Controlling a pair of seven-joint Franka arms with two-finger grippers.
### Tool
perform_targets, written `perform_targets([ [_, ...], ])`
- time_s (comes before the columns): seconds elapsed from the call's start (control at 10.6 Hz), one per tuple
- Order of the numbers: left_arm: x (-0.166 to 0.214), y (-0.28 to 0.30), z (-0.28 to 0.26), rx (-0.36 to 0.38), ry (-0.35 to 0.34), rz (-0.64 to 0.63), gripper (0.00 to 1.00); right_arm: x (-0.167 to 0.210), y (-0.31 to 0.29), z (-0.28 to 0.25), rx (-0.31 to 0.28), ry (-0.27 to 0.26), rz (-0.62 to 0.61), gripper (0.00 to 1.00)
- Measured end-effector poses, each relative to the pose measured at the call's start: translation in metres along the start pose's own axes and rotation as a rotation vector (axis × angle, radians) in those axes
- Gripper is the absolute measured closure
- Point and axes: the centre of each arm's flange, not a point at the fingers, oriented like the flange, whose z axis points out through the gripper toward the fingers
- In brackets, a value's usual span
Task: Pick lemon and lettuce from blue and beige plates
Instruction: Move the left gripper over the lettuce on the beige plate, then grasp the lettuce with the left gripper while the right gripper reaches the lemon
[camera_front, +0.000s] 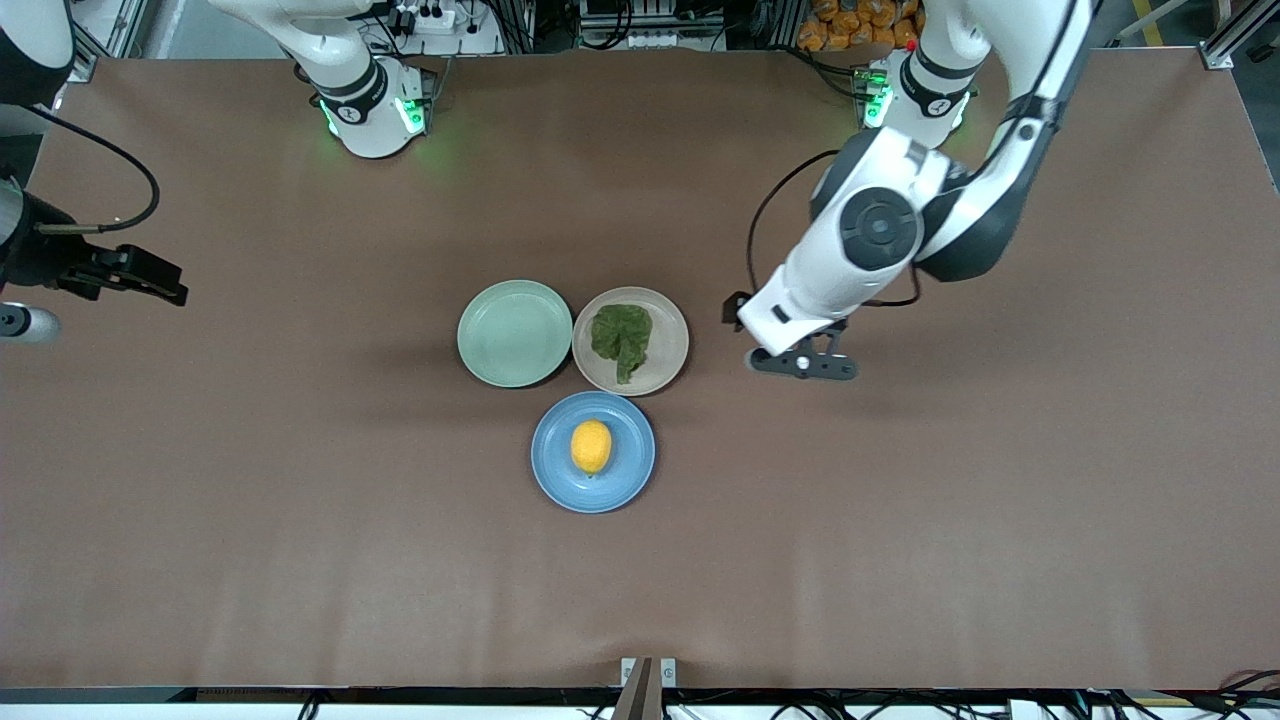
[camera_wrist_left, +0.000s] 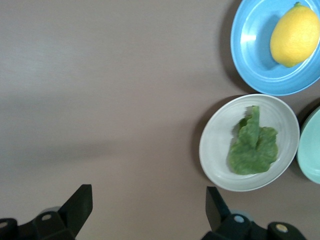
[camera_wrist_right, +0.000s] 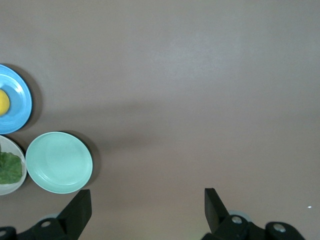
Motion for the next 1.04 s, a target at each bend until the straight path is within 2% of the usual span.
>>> perform_targets([
  [0.28, 0.008, 0.041, 0.044, -0.024, 0.012, -0.086, 0.0, 0.011, -0.035, 0.019, 0.011, -0.002, 0.064, 0.0],
  [0.47, 0.005, 0.066, 0.076, 0.002, 0.018, -0.123, 0.0, 0.019, -0.067, 0.038, 0.011, -0.006, 0.089, 0.0],
  [0.85, -0.02, 0.113, 0.135, 0.027, 0.006, -0.159, 0.0, 0.037, -0.128, 0.083, 0.031, 0.002, 0.155, 0.0],
  [1.04, -0.034, 0.134, 0.163, 0.033, 0.033, -0.166, 0.0, 0.046, -0.156, 0.106, 0.054, 0.021, 0.204, 0.0],
])
